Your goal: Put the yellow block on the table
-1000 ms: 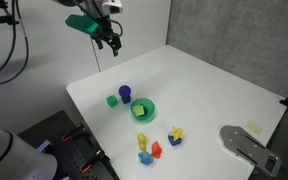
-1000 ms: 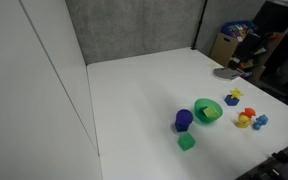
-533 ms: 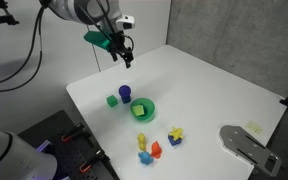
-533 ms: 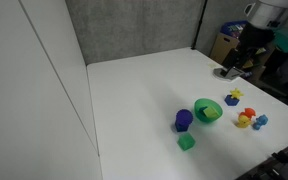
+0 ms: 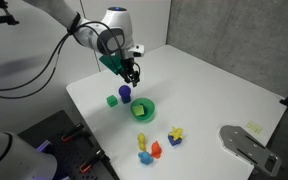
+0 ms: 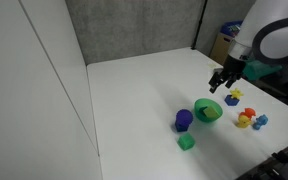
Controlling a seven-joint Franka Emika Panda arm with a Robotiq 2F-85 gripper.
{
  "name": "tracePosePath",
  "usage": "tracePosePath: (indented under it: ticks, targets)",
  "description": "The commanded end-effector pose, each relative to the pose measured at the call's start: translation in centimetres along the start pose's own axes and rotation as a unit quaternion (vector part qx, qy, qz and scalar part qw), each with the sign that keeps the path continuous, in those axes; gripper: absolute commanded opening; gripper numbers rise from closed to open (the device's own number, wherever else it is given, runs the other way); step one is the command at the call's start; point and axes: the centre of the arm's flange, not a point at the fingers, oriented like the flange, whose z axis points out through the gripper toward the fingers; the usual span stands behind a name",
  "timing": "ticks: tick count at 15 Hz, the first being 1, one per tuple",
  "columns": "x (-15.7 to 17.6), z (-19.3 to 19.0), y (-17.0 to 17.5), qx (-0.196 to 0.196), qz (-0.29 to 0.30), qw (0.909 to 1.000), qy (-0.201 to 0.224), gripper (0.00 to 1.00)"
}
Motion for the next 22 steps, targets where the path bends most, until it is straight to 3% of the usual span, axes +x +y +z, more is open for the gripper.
tracePosePath:
  ticks: [1,9,20,21,22]
  targets:
    - [2.0,3.7,0.7,-0.004,0.029,0.9995,-0.011,1.00]
    - [2.0,10.7,3.1,-0.038,0.074,0.9949,-0.058,1.00]
    - [2.6,16.3,4.6,-0.074,0.081,0.9920,-0.063,1.00]
    - [2.7,16.5,4.5,-0.077,0.081,0.9919,-0.061,0.75]
    - [2.8,16.6,4.5,-0.078,0.079,0.9920,-0.061,0.75]
